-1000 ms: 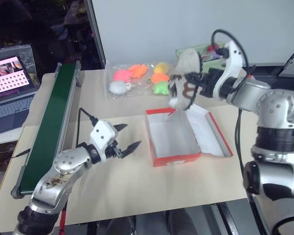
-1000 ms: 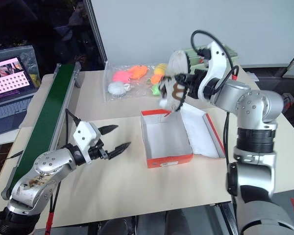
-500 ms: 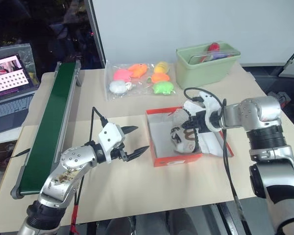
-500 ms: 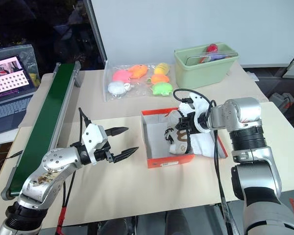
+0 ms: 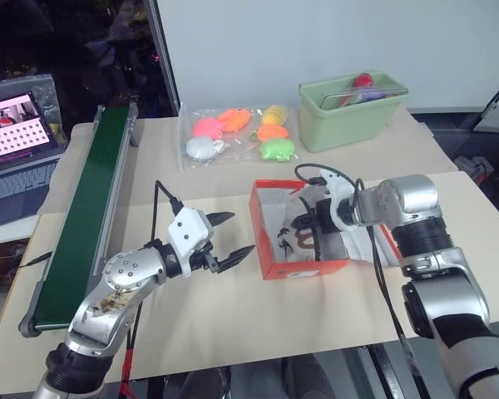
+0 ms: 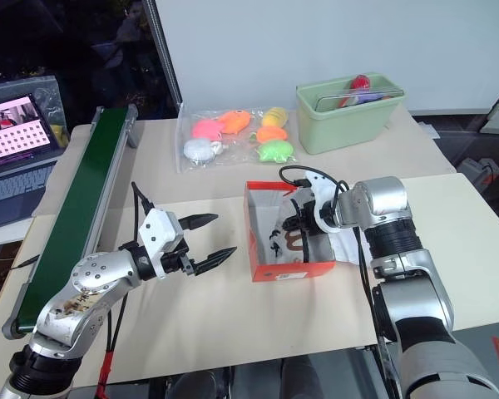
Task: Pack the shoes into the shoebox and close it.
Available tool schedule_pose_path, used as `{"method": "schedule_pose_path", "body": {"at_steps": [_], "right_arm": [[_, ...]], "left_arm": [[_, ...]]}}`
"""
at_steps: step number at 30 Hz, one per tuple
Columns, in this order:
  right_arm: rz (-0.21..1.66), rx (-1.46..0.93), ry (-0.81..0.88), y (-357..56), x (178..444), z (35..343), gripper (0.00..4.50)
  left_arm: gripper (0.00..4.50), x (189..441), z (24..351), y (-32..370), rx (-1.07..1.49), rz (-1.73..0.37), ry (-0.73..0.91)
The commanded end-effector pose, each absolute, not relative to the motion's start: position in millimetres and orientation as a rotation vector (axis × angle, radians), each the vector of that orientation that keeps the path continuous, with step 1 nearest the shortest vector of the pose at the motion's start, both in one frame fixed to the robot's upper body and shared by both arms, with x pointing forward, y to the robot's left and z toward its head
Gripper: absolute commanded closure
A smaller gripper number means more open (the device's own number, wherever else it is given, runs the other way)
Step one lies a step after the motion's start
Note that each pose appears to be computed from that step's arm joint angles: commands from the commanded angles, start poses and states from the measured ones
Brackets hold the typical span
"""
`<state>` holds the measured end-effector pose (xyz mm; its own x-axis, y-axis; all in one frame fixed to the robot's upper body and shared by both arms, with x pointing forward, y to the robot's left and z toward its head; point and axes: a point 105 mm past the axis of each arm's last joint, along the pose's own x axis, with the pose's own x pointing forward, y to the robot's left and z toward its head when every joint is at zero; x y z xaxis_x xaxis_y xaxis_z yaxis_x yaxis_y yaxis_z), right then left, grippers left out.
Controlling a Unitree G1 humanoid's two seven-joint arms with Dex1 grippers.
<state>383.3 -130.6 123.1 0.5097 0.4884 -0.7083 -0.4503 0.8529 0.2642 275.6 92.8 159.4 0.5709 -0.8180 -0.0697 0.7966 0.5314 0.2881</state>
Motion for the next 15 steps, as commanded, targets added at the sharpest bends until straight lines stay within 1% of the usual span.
{"method": "schedule_pose_path", "body": {"at_steps": [1, 6, 10, 12, 14, 15], "right_arm": [[0.614, 0.031, 0.740, -116, 392, 163, 0.21], [0.714, -0.014, 0.622, -88, 385, 204, 0.21], [0.746, -0.059, 0.533, -77, 379, 228, 0.21], [0.752, -0.107, 0.435, -74, 377, 241, 0.21], [0.757, -0.137, 0.377, -71, 374, 247, 0.21], [0.769, -0.158, 0.328, -68, 371, 251, 0.21]], "left_arm": [[0.44, 274, 171, 94, 0.310, -0.947, -0.132], [0.44, 280, 172, 98, 0.322, -0.917, -0.137], [0.44, 287, 176, 104, 0.323, -0.876, -0.150], [0.44, 301, 181, 117, 0.280, -0.763, -0.163], [0.44, 310, 183, 127, 0.244, -0.687, -0.170], [0.44, 317, 186, 136, 0.221, -0.614, -0.179]]}}
